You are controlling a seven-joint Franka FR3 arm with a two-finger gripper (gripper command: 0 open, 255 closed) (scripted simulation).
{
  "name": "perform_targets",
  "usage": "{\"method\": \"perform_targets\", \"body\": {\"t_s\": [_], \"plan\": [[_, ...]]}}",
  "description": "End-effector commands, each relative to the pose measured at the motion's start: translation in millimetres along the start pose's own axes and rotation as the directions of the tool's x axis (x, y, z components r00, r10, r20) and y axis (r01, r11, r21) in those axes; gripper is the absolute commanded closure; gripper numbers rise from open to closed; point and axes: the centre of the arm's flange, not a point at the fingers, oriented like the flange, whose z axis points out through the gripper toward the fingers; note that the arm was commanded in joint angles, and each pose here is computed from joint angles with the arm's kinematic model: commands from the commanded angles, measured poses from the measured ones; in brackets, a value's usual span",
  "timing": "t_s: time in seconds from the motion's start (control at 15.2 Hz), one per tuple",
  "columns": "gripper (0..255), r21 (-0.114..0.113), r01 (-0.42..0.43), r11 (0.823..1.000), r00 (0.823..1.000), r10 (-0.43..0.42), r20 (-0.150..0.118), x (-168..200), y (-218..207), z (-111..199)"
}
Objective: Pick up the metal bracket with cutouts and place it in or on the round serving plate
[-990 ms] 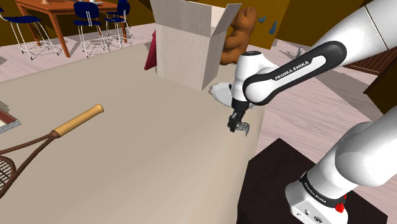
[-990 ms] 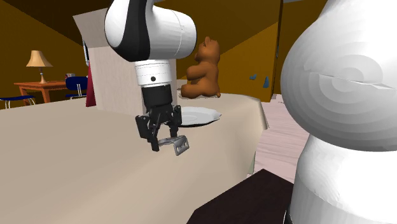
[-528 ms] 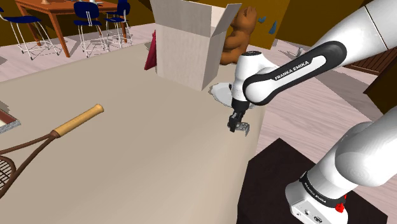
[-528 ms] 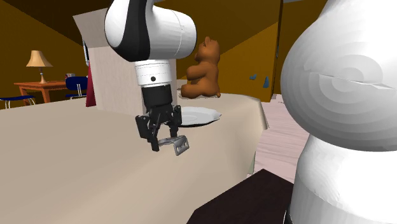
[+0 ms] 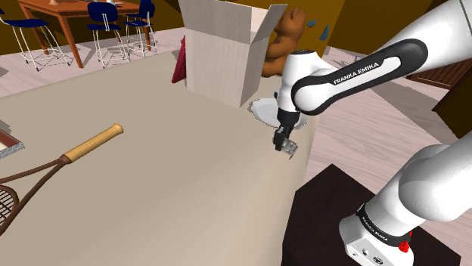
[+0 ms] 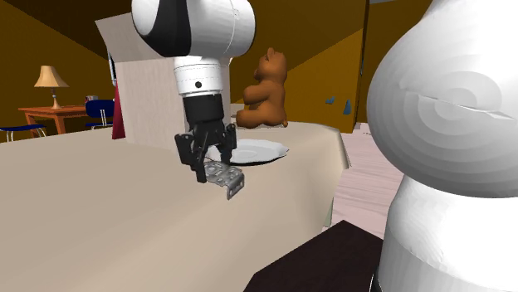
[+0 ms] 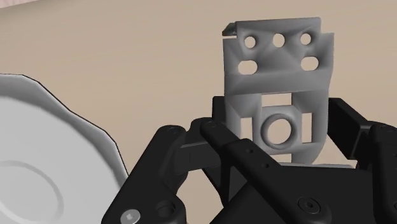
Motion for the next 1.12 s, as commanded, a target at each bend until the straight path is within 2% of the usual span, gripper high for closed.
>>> {"method": "perform_targets", "body": {"t_s": [0.0, 0.66, 0.73, 0.79, 0.86, 0.92, 0.99, 1.06], "plan": [[255, 0.0, 0.0, 1.0, 1.0, 0.0, 0.001, -2, 0, -10], [255, 0.0, 0.0, 1.0, 1.0, 0.0, 0.001, -8, 2, -62], [255, 0.0, 0.0, 1.0, 1.0, 0.0, 0.0, -7, 3, -56], [0, 0.0, 0.0, 1.0, 1.0, 0.0, 0.0, -7, 3, -56], [0, 0.195, -0.018, 0.981, 0.999, 0.026, -0.04, -1, 32, -49], [0, 0.383, -0.027, 0.923, 0.995, 0.06, -0.074, 4, 60, -36], [0, 0.449, -0.028, 0.893, 0.994, 0.074, -0.084, 6, 69, -30], [0, 0.449, -0.028, 0.893, 0.994, 0.074, -0.085, 6, 67, -25]]}}
